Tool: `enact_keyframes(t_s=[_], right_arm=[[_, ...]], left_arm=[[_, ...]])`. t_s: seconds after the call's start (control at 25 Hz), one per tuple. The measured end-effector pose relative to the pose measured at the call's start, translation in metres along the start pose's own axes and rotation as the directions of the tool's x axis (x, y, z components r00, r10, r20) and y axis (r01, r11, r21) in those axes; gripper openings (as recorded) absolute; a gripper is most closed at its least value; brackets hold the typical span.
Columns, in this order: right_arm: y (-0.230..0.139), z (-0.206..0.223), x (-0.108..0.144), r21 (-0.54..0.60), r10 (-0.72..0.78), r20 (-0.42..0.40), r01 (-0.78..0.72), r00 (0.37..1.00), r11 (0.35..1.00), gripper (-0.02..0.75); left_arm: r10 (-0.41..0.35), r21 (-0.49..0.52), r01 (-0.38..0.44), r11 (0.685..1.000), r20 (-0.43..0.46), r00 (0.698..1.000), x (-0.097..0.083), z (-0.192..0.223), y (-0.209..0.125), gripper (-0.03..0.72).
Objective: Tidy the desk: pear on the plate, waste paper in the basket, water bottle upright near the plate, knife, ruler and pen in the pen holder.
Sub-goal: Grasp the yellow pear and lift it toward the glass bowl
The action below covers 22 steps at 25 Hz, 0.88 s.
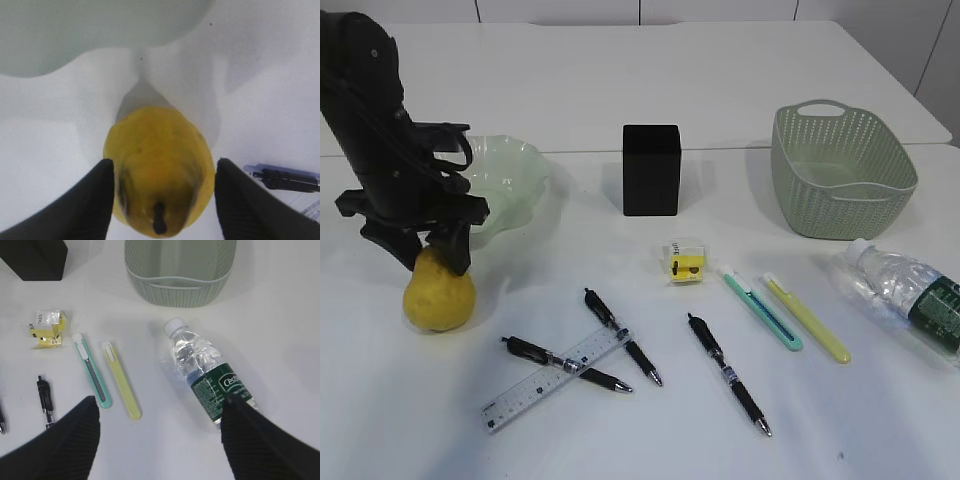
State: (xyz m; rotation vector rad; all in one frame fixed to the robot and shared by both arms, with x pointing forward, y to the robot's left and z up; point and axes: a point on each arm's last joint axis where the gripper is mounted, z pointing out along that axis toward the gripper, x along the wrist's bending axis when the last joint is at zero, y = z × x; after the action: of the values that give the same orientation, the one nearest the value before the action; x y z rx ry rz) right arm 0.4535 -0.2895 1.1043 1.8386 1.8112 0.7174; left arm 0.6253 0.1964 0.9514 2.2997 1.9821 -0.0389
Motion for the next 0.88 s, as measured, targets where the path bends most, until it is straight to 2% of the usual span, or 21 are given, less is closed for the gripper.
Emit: enact_keyframes(t_s=[0.12,0.24,0.48,0.88], right_arm=[[0.0,0.0,0.0,0.0,0.0,0.0,0.0,1.0,1.0,0.557],[0.0002,0.0,-0.0001,-0.002,-0.001,0.001,0.001,1.0,1.0,0.557],[0.0003,0.0,-0.0001,-0.003,-0.001,0.001,0.001,1.0,1.0,0.557],[0.0004,0.0,-0.0001,-0.005,-0.002,0.001,0.002,1.0,1.0,0.557]], left_arm=[[-0.001,0.004,0.001,1.0,0.001,1.0,-0.0001,0.0,-0.0003,0.347],[-0.001,0.004,0.001,1.0,0.001,1.0,-0.0002,-0.0005,-0.0002,0.306],[-0.001,0.013,0.001,1.0,0.001,1.0,-0.0001,-0.0005,-0.001,0.286],[-0.003,0.087,0.002,0.996,0.003,1.0,-0.0007,-0.006,-0.0092,0.281]])
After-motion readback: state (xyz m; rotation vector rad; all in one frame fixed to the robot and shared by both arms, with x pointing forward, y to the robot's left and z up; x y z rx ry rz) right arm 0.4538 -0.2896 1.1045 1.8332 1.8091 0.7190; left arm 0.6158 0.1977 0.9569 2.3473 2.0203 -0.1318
